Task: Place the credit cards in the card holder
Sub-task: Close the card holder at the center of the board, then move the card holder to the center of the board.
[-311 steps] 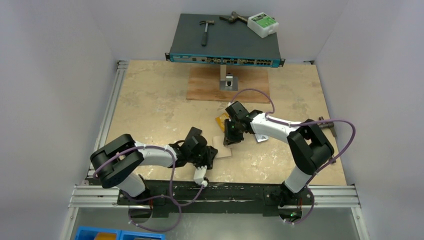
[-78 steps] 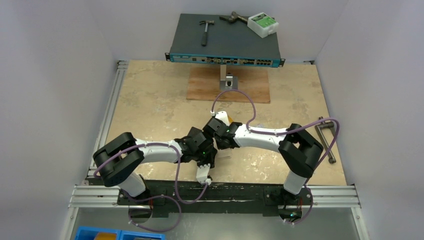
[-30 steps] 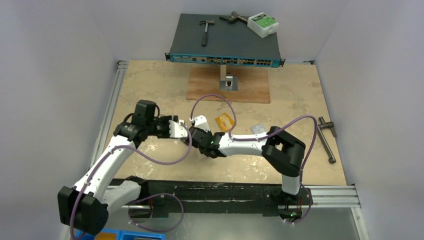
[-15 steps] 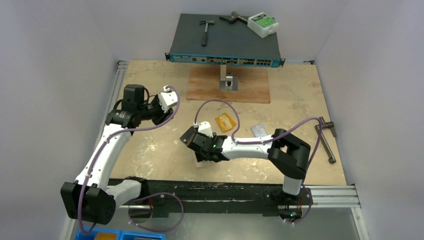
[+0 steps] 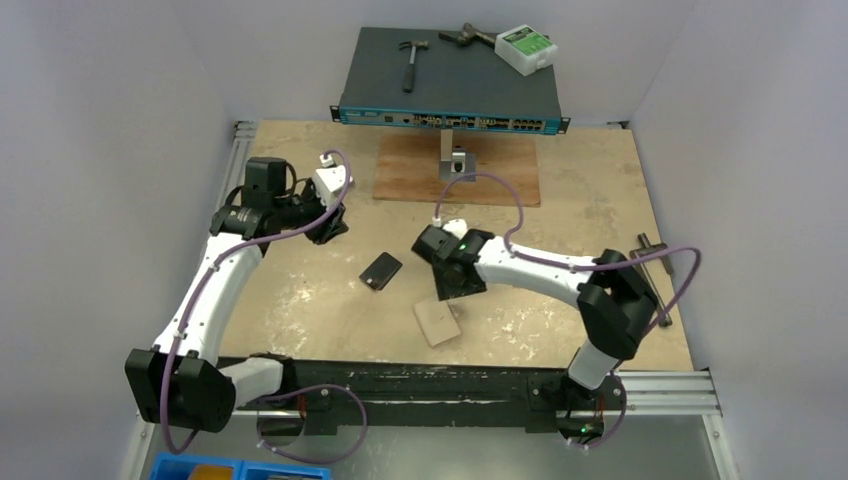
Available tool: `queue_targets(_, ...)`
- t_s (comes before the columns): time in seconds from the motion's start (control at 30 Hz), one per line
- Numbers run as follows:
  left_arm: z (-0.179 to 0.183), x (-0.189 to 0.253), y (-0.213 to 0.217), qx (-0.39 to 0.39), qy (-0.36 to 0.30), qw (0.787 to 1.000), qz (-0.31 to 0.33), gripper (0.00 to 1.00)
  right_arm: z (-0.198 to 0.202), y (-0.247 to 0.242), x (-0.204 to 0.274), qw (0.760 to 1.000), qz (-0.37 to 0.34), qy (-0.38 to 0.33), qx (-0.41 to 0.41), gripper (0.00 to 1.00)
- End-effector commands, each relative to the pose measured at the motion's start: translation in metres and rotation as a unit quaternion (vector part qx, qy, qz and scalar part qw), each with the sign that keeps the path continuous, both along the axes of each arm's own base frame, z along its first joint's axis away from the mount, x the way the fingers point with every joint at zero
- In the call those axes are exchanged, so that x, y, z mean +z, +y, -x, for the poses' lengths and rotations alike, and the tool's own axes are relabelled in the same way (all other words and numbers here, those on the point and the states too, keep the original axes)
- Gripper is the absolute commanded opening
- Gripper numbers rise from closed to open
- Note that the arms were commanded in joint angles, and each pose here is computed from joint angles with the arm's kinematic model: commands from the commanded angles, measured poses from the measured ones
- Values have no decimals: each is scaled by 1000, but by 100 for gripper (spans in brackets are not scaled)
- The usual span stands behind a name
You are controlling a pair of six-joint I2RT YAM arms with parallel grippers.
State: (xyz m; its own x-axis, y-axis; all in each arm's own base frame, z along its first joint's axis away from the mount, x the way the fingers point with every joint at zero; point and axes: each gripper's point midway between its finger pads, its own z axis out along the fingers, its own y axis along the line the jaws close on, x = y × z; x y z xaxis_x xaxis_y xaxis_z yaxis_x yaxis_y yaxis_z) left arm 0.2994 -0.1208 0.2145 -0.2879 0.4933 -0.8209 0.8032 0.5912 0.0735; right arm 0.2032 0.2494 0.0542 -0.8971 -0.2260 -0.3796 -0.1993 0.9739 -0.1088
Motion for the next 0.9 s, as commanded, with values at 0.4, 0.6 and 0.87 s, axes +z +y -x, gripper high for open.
queue_targets(0.4,17,3,-2,-15,12,1000,11,41,35,-1,9,999,-24,11,19,56)
queue_targets(0.6,30,-16,4,-13,37,999,-7,40,33,3,-2,1000,1,12,19,55)
queue_targets(0.87,35,-20,3,-20,40,999,-6,40,33,8,-20,999,21,21,36,50)
